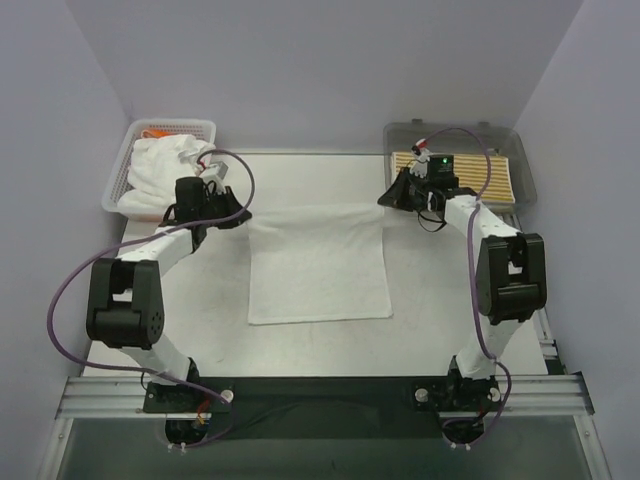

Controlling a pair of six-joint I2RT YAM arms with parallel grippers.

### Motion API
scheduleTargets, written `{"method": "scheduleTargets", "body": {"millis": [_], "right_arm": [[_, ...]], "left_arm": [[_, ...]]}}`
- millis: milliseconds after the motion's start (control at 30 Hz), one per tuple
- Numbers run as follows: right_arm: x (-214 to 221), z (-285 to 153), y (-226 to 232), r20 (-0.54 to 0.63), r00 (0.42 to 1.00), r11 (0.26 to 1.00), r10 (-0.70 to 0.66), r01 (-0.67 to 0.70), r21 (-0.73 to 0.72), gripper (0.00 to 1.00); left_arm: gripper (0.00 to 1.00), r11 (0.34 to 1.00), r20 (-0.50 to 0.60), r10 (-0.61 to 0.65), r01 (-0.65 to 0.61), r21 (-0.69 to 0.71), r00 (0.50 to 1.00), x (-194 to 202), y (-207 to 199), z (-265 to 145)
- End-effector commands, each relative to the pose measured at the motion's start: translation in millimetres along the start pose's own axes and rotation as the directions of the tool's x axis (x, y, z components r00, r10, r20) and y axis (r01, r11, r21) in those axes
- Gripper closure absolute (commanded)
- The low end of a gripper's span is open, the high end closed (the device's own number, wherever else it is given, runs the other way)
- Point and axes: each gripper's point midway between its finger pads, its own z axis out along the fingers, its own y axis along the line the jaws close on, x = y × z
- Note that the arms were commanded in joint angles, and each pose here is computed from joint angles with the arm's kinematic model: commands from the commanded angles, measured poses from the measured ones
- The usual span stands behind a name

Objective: Fold and stack the towels
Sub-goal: Fold the towel

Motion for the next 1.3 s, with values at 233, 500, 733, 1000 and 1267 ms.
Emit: {"method": "scheduleTargets", "body": {"millis": [233,500,733,1000,1267], "right_arm": [[48,-51,1,0.014,0.999,0.998,0.04,-0.041,0.055,1.0],[107,-76,-6,-0.068,0.988,0.987,0.136,-0.129,0.101,1.0],[140,-93,1,-0.101,0.973,0.975,0.209,-0.199,0.096,1.0],[194,-95,-5,-0.251,0.915,0.945,0.315,-0.279,0.168,1.0],[236,-86,-28,-0.352,0.841,0.903,0.412,-0.324,0.282,1.0]], "left_arm": [[1.0,0.999,-0.001,-0.038,0.038,0.018,0.999,38,-23,-49],[1.0,0.988,-0.102,-0.15,0.146,-0.049,0.983,96,-27,-86],[1.0,0.973,-0.178,-0.228,0.218,-0.074,0.957,136,-31,-110],[1.0,0.937,-0.253,-0.343,0.313,-0.153,0.905,187,-22,-113],[1.0,0.927,-0.294,-0.351,0.286,-0.244,0.889,205,-11,-102]]}}
